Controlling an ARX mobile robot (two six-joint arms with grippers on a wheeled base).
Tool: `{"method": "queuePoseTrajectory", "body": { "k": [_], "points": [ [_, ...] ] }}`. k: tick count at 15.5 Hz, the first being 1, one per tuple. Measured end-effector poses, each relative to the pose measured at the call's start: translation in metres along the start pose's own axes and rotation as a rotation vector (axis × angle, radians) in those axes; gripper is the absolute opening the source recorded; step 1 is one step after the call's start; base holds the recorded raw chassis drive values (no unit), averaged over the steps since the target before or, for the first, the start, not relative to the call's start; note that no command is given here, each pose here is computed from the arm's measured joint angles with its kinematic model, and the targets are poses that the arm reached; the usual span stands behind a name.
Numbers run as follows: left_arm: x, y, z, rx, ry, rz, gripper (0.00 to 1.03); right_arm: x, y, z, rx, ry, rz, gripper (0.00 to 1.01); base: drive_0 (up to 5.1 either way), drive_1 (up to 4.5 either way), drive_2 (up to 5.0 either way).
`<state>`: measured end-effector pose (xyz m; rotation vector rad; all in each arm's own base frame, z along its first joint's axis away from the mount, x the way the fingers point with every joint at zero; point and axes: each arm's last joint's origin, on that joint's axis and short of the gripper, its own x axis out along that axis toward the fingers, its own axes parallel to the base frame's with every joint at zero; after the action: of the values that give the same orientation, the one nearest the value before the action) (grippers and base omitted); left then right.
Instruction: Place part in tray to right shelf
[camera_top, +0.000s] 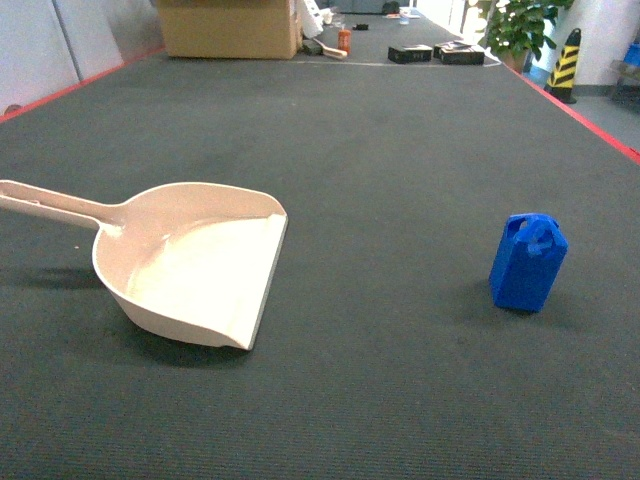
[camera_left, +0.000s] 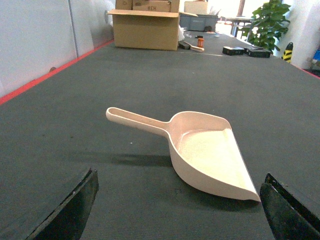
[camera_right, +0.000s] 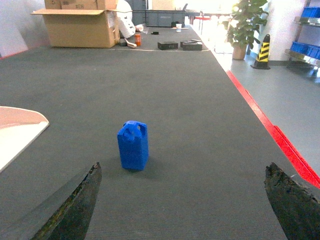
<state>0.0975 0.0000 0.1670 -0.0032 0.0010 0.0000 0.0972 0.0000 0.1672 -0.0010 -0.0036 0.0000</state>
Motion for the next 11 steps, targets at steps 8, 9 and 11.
{"method": "queuePoseTrajectory", "body": {
  "k": [8,9,11],
  "points": [
    [0.0000,0.0000,0.0000,0.000,0.000,0.000,0.98,0.0000,0.0000,0.0000,0.000,0.000,0.000,0.98,0.0,0.00,0.0],
    [0.0000,0.0000,0.0000,0.000,0.000,0.000,0.98,0.0000,0.0000,0.0000,0.000,0.000,0.000,0.98,0.0,0.00,0.0],
    [0.0054,0.0035,-0.0050,-0.014,0.169,0.085,0.98,0.0000,0.0000,0.0000,0.000,0.000,0.000,0.98,0.0,0.00,0.0]
  ]
}}
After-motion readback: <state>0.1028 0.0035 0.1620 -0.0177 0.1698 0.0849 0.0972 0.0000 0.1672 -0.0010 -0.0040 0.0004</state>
